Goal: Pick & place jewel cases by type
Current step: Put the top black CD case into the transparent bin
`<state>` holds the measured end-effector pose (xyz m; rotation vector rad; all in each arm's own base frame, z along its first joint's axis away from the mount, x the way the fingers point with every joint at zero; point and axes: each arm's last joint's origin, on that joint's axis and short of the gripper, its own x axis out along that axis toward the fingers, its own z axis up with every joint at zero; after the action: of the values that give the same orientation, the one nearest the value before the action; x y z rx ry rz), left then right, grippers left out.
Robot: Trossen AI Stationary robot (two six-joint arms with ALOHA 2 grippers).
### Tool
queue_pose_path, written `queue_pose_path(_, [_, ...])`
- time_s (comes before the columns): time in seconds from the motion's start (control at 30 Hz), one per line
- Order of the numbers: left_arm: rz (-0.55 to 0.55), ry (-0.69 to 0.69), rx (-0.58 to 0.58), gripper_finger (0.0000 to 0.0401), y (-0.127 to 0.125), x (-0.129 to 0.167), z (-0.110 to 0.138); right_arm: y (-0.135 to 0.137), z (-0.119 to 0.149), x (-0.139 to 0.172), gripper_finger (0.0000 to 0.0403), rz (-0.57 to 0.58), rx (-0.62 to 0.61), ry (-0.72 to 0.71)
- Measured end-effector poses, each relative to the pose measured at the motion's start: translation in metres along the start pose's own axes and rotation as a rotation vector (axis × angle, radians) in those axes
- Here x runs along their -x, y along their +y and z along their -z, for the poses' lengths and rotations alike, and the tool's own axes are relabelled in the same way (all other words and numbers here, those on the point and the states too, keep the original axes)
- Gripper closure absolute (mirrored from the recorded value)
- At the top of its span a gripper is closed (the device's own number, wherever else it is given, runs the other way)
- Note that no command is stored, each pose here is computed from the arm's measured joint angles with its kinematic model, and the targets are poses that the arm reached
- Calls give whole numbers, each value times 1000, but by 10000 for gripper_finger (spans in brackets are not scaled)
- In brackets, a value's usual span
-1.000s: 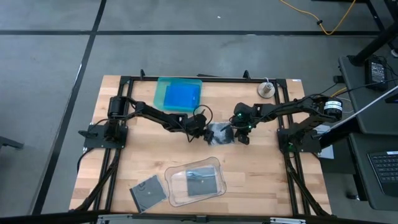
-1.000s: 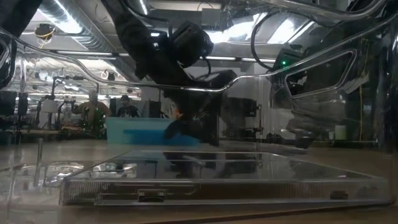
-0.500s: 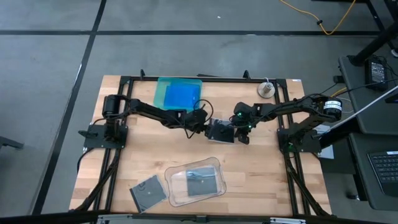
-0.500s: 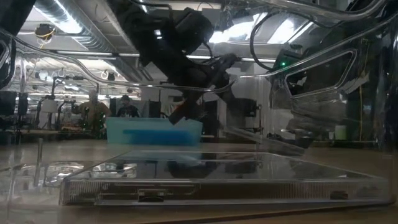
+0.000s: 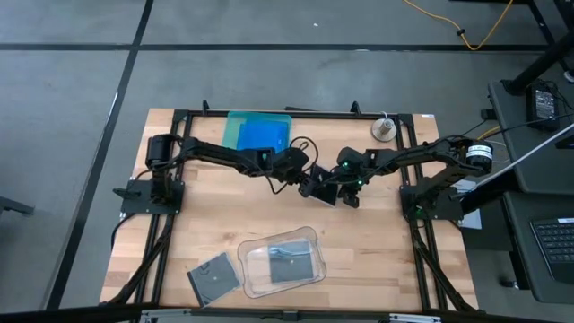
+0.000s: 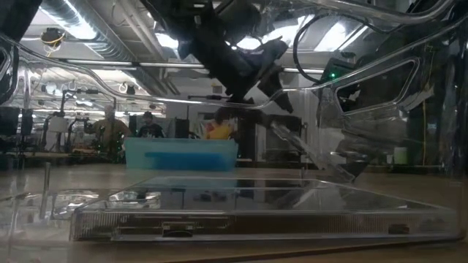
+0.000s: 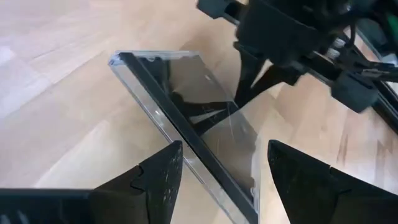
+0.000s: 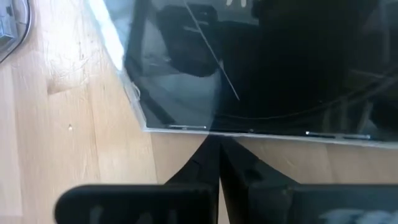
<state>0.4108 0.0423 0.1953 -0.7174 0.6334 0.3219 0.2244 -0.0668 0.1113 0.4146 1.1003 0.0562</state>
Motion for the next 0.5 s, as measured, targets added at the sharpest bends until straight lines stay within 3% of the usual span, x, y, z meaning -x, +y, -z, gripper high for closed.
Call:
queue_pose_path(0.27, [54,-30,-11,176,0,1,-11,0,0,0,395,1,0,-1])
queue_pose_path(0.5, [60,-32,-165,176,-12,6,-22,0,-2,0,395,6,6,-15])
